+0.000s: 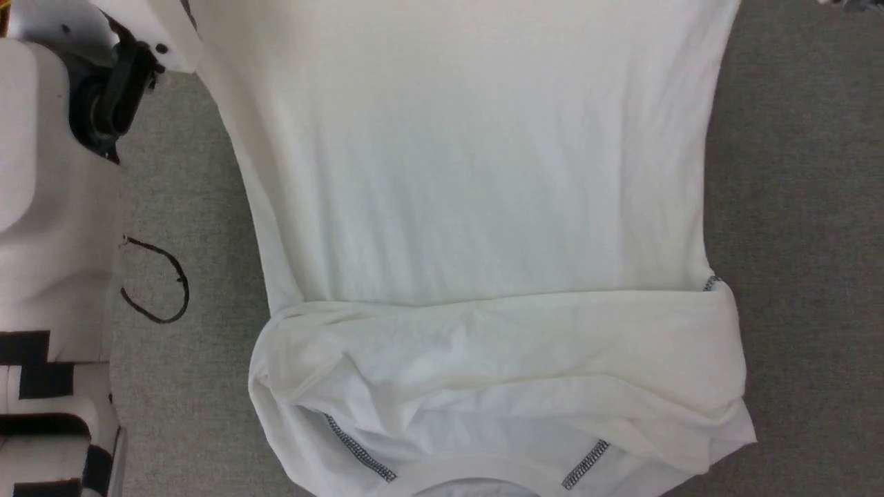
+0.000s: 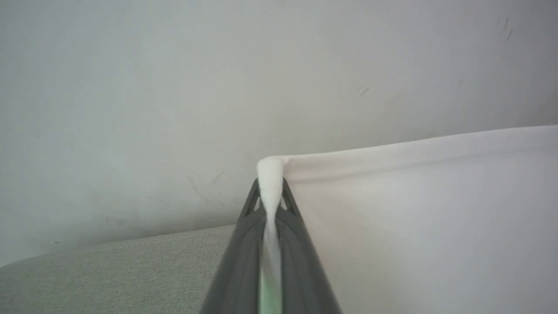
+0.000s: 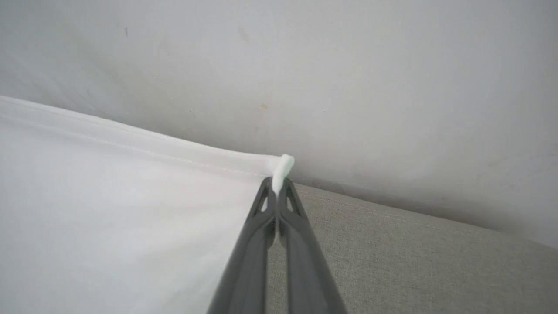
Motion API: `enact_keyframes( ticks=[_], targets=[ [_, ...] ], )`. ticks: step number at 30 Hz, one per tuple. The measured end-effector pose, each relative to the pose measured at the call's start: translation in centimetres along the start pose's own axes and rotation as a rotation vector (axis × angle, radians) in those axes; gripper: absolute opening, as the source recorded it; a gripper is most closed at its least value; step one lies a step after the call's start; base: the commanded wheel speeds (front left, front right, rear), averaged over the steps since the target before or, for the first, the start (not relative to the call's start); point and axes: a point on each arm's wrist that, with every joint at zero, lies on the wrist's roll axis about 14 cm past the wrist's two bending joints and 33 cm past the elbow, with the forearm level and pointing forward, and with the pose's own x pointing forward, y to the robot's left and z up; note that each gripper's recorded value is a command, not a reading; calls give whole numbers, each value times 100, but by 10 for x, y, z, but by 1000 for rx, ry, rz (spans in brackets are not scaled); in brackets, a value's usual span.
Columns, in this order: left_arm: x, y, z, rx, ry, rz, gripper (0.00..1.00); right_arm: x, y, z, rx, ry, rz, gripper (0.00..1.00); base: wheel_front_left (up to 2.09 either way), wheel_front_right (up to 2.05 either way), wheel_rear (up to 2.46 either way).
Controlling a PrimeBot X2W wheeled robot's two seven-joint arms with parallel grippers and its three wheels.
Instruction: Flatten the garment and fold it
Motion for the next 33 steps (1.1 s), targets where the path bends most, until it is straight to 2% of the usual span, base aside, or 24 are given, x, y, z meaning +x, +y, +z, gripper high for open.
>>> enact_keyframes(
  ticks=[5, 10, 16, 21, 27, 33],
  targets=[
    [-33, -4, 21, -9, -104, -5, 0, -41, 7, 9, -49, -98, 17, 0, 0, 0, 0],
    [-91, -1, -1, -56, -125, 36, 0, -90, 21, -24, -56, -122, 61, 0, 0, 0, 0],
    [-167, -9, -43, -128, -56, 83, 0, -150, 37, -74, 3, -116, 90, 0, 0, 0, 0],
    [-219, -23, -71, -177, 12, 107, 0, -194, 43, -110, 51, -103, 70, 0, 0, 0, 0],
    [-256, -50, -104, -241, 127, 80, 0, -237, 47, -156, 119, -49, 14, 0, 0, 0, 0],
    [-287, -56, -142, -269, 273, 99, 0, -269, 52, -208, 196, 57, -60, 0, 0, 0, 0]
  ],
)
